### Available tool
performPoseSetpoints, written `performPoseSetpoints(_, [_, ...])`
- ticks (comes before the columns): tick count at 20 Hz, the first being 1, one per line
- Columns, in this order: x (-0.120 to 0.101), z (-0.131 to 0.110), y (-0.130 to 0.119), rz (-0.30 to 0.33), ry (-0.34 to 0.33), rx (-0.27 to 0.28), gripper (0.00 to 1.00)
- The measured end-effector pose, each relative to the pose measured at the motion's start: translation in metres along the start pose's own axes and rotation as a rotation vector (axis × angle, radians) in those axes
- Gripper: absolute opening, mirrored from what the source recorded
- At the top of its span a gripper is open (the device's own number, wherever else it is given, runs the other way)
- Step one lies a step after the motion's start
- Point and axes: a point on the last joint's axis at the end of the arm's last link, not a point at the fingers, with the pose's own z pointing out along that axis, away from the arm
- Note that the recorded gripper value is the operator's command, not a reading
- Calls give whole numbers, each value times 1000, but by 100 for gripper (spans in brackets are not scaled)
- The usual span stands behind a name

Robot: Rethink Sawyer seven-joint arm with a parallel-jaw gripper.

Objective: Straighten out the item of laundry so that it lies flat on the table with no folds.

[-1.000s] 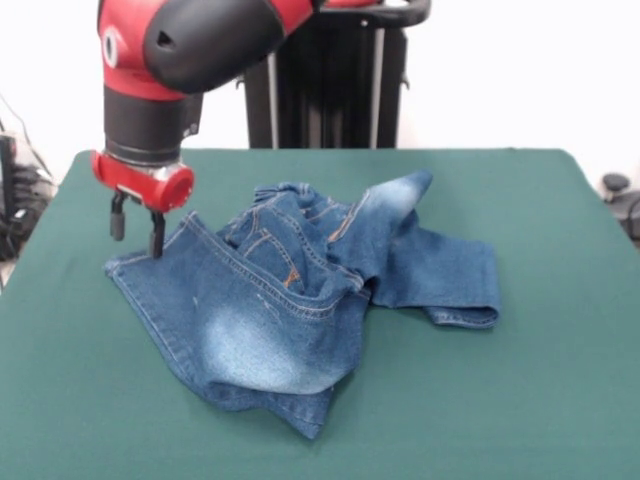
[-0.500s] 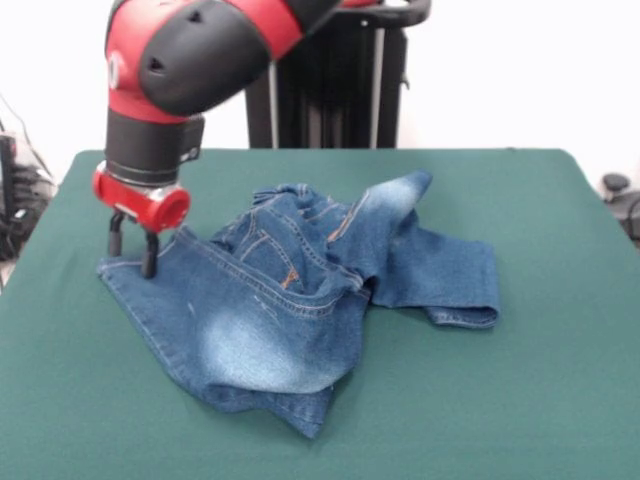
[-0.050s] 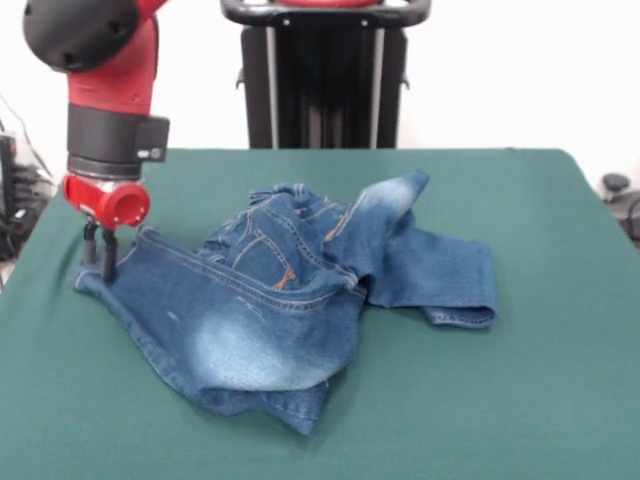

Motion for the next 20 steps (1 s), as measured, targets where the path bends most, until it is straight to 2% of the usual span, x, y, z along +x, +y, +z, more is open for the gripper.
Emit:
performPoseSetpoints(6, [-1, 0, -12, -48, -15, -46, 0])
performPoseSetpoints(11, [4, 1, -16, -65, -63, -76, 0])
performPoseSetpoints(20, [6, 0, -16, -73, -79, -75, 0])
